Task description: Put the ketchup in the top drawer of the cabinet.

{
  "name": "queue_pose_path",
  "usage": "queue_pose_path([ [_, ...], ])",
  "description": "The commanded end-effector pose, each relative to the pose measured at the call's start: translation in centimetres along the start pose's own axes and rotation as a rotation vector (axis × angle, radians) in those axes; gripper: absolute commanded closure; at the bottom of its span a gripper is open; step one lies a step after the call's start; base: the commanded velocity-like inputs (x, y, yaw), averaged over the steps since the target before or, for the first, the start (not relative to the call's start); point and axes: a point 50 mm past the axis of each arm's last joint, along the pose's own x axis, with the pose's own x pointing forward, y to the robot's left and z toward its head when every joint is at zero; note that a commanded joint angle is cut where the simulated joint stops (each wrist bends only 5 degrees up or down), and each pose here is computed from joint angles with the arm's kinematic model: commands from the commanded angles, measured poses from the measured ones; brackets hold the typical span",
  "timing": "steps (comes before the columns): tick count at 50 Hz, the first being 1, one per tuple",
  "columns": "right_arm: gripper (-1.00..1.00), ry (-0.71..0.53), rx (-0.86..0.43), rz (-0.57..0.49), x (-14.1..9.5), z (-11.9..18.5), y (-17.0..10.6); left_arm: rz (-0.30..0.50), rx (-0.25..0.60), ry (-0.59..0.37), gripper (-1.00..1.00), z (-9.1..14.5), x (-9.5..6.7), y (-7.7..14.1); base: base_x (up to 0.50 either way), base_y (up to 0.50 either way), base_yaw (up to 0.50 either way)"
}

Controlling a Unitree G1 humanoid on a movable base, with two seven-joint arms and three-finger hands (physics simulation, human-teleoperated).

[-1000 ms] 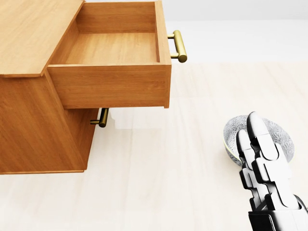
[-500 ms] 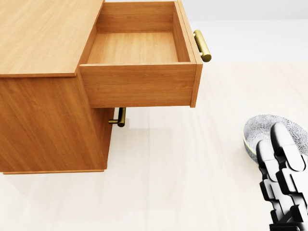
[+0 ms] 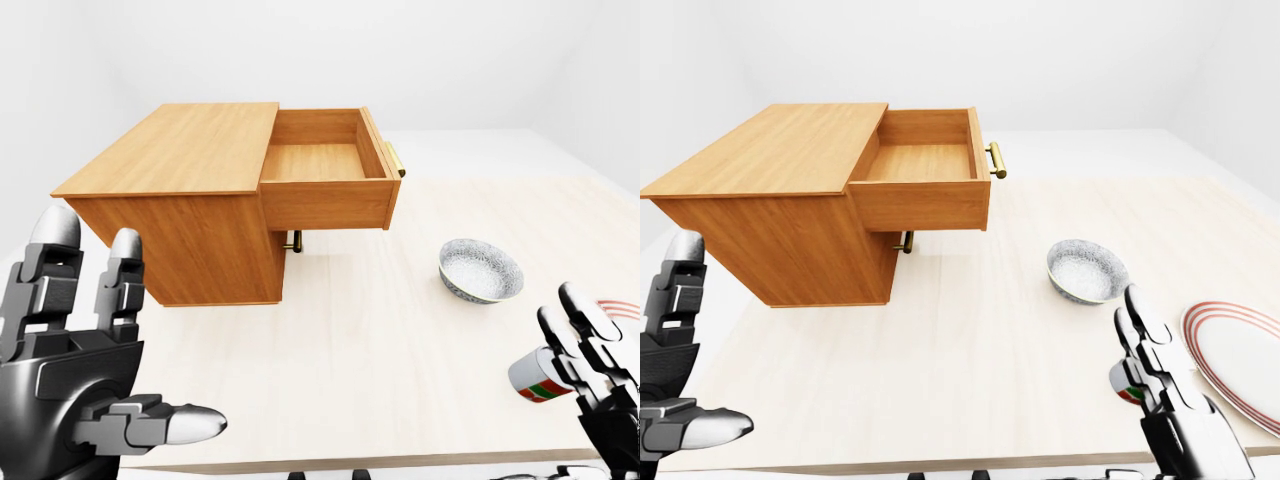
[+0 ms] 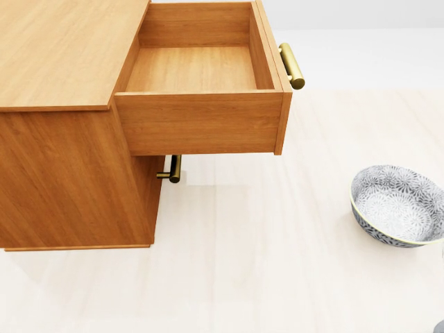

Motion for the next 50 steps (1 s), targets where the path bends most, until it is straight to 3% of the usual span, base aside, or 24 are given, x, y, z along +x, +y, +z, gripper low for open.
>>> queue_pose_path([
  [1,-0.98,0.081,-0.062,-0.008,-1.8,0.6,-2.2,-0.009,-0.005,-0.007,-1.0,0.0,0.1,-0.2,0.0,0.0,0.0],
  [13,-0.98,-0.003,-0.139,-0.06,-3.3,5.5,-7.2,-0.01,0.0,-0.003,-1.0,-0.2,0.0,-0.3,0.0,0.0,0.0],
  [17,-0.98,-0.19,-0.309,-0.049,-3.6,9.0,-7.8,-0.004,-0.002,-0.011,-1.0,0.0,0.1,-0.1,0.0,0.0,0.0],
  [21,-0.98,-0.302,-0.436,-0.031,-3.7,10.4,-7.7,-0.004,-0.003,0.003,-1.0,0.0,0.0,0.0,0.0,0.0,0.0],
  [30,-0.98,-0.345,-0.699,0.017,-2.5,10.4,-7.4,0.001,-0.005,0.002,-1.0,0.1,0.1,0.1,0.0,0.0,0.0],
  [42,-0.98,-0.294,-0.981,-0.244,-2.4,10.9,-8.5,0.006,-0.007,-0.004,-1.0,0.3,0.1,0.2,0.0,0.0,0.0],
  [50,-0.98,-0.211,-1.237,-0.513,-1.8,11.8,-9.4,0.005,-0.006,-0.008,-1.0,0.2,0.2,0.2,0.0,0.0,0.0],
])
